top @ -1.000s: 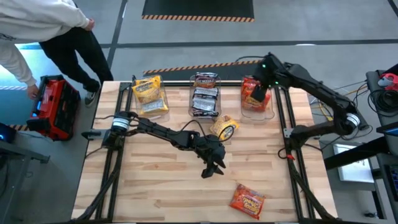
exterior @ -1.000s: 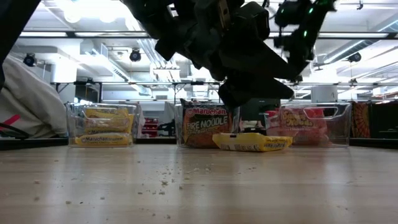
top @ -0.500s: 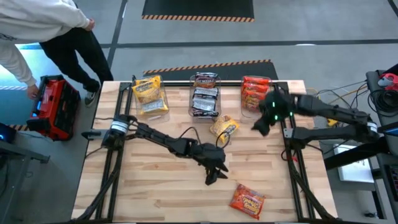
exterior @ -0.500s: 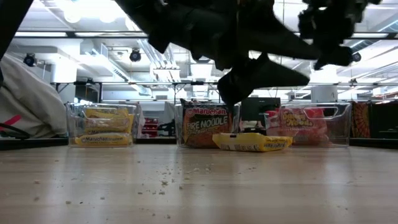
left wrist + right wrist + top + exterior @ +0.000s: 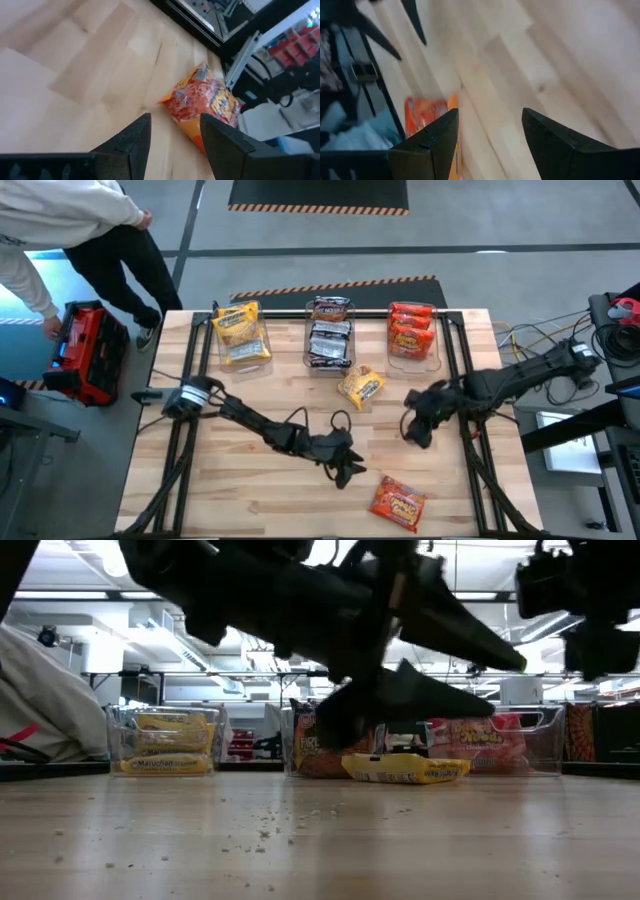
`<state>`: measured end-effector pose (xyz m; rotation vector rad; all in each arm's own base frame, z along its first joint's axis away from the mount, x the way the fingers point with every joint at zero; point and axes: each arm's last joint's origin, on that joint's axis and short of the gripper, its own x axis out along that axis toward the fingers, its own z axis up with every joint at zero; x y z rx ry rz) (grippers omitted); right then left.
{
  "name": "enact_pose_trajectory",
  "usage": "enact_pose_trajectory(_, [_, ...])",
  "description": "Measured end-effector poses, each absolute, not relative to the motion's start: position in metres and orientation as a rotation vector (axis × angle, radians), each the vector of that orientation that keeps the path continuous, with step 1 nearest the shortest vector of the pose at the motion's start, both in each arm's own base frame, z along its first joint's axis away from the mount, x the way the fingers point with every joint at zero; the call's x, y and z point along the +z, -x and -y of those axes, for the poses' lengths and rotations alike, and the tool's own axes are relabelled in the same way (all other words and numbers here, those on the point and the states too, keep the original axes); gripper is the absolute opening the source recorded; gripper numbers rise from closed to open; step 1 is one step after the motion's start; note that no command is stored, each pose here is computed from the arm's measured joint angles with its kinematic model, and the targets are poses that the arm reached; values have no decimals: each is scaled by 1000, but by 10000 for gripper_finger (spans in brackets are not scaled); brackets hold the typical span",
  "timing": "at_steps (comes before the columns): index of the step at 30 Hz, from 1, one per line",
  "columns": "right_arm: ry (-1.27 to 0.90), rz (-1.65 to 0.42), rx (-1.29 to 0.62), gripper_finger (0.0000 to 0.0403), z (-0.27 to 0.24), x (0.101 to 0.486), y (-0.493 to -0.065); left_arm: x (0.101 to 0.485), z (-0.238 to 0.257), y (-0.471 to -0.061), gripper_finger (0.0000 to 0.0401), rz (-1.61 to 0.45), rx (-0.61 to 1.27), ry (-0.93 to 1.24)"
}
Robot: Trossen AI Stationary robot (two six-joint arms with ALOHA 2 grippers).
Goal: Sort Maruchan noodles
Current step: Put the orange instant noodle pack into the right transparent bin
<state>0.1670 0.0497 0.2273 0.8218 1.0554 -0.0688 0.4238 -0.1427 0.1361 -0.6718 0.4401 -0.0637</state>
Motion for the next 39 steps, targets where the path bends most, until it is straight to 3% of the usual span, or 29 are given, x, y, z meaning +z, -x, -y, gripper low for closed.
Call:
enact_pose_trajectory(11, [-706,-1288,16,208,-112,193,-177,119,183,-455,153,-412,-108,779])
enact_pose_trajectory(18, [-659,-1374,132,208,-155,183,-174,118,189,-453,152,-401,-60,834])
enact_pose_trajectory(32, [-676,-1247,420,208,-215,172,-183,123,202,-450,152,-355,-13,860])
enact_pose_trajectory(39, [-574,-1245,455,208,-226,159,-192,124,209,-447,152,-326,13,855])
